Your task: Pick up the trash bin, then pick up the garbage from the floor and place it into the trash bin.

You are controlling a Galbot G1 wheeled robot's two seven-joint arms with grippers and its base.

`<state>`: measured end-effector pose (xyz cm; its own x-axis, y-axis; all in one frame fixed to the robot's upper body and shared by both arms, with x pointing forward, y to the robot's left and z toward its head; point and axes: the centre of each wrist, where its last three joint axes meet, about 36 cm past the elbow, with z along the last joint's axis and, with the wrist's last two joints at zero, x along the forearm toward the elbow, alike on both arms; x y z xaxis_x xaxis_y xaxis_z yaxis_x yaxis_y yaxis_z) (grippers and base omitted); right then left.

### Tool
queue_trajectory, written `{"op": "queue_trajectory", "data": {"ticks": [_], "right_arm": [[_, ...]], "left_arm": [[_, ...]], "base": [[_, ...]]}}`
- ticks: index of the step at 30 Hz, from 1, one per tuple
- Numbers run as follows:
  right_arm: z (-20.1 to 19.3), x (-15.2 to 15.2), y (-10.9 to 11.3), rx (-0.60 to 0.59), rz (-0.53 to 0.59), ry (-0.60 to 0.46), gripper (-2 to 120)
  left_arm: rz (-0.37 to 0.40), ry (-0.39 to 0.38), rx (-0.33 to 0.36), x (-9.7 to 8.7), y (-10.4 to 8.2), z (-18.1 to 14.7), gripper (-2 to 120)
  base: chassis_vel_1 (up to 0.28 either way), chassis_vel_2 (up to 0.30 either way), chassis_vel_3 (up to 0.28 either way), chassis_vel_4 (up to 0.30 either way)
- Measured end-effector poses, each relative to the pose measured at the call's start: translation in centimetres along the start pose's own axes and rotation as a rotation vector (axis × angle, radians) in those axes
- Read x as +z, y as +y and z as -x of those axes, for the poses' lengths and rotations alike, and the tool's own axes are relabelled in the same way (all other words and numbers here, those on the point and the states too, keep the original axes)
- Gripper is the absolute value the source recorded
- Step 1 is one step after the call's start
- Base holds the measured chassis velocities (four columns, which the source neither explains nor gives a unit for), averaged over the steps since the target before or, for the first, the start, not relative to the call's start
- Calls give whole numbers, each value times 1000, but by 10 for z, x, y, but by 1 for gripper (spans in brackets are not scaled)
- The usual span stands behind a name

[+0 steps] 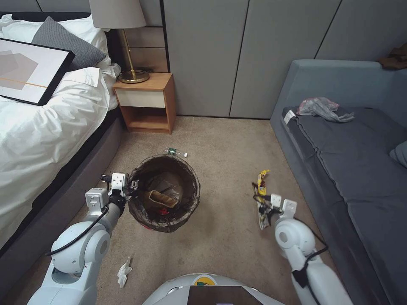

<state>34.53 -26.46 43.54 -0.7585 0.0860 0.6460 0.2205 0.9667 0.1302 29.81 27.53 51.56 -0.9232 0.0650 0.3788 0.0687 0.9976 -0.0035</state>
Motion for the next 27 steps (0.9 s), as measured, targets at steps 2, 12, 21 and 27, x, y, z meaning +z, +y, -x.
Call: {"op": "queue_trajectory", "data": {"ticks": [2,12,21,27], "right_arm": [[-19,-17,1,-52,-15,-57,0],[-129,-98,15,-410,-238,-257,0],[-166,-149,40,-711,-484,-275,0],[-174,-165,59,-835,-563,-238,0]], "left_arm": [[1,0,0,0,0,0,0],[2,-7,-7,-1,-6,-2,0],[4,-4,5,0,-12,-3,0],[6,3,5,2,-11,0,0]], "base": [[0,0,0,0],[0,0,0,0],[0,0,0,0],[0,0,0,0]]}}
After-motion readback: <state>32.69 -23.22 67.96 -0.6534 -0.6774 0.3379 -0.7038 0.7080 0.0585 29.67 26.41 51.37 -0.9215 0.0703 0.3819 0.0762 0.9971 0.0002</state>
